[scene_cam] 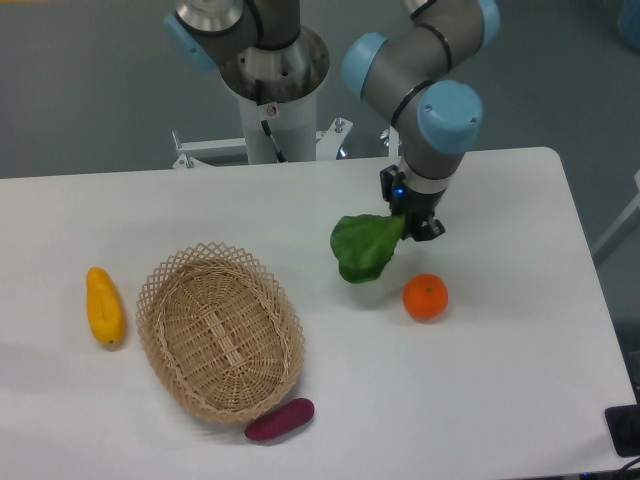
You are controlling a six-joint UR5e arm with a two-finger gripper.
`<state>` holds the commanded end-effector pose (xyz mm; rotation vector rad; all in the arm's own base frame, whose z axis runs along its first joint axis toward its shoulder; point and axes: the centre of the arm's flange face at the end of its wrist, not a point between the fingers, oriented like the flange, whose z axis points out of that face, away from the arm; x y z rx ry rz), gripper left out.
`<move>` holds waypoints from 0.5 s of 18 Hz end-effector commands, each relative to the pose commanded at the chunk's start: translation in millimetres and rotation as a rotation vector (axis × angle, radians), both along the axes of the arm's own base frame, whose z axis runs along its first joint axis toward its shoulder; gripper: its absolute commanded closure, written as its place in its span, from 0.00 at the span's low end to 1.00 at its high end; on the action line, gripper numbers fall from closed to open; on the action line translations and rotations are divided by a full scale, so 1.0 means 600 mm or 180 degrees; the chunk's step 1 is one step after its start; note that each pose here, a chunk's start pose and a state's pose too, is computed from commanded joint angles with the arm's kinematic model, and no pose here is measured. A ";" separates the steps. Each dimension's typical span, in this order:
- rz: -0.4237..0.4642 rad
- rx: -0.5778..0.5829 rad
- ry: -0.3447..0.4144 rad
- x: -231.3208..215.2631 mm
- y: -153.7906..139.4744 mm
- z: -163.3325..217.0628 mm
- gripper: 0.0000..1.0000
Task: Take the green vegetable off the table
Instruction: 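Lift the bok choy and carry it away past the orange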
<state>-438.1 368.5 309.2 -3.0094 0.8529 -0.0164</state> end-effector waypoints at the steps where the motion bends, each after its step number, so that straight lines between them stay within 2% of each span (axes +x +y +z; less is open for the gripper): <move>1: 0.0078 0.0023 0.0036 -0.015 0.011 0.009 0.79; 5: 0.0147 0.0045 0.0056 -0.070 0.053 0.062 0.77; 9: 0.0327 0.0091 0.0121 -0.130 0.086 0.089 0.77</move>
